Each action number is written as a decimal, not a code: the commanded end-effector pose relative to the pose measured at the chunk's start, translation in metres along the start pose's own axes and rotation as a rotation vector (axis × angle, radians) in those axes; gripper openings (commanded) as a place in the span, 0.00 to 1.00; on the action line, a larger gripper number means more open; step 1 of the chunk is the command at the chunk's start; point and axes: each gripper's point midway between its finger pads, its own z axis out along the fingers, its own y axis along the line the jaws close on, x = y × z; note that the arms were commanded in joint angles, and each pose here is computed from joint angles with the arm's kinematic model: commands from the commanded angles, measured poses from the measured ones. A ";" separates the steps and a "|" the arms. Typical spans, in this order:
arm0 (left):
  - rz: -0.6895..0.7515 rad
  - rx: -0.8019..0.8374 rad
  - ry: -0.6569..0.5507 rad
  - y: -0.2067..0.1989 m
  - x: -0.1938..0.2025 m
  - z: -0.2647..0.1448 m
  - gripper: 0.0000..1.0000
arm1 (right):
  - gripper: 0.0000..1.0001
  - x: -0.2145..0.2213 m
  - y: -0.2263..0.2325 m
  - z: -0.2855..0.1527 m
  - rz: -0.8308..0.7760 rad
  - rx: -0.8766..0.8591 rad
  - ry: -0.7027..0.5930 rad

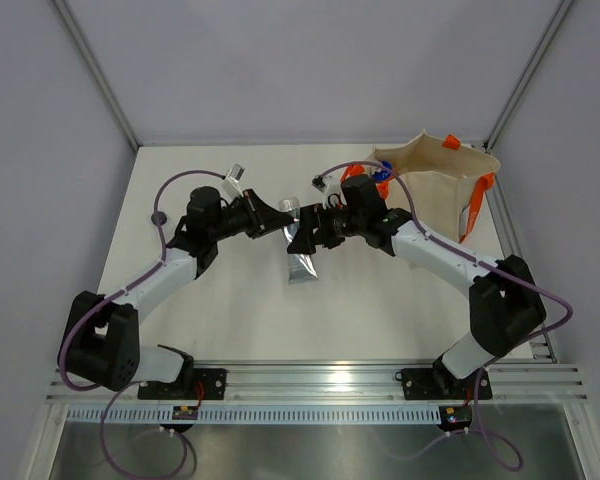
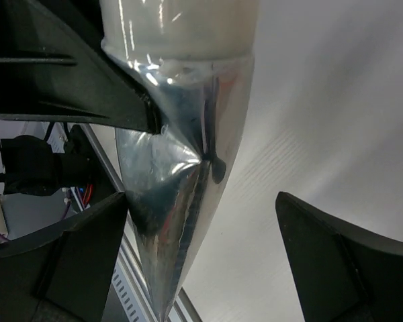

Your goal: Place the personal care products into the canvas bag

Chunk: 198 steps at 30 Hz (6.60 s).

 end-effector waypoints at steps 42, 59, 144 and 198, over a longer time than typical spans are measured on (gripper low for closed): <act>0.511 -0.813 -0.456 0.040 -0.051 -0.189 0.99 | 0.18 -0.229 -0.207 -0.255 -0.865 0.775 -0.135; 0.398 -1.130 -0.489 0.094 -0.043 -0.235 0.99 | 0.85 -0.213 -0.287 -0.236 -1.146 0.875 0.105; 0.784 0.414 -0.083 -0.154 0.012 -0.082 0.99 | 0.00 0.028 0.117 -0.080 -0.707 -0.644 0.111; 0.761 -0.227 -0.309 -0.041 -0.002 -0.140 0.99 | 0.00 -0.198 -0.284 -0.270 -1.354 0.760 0.308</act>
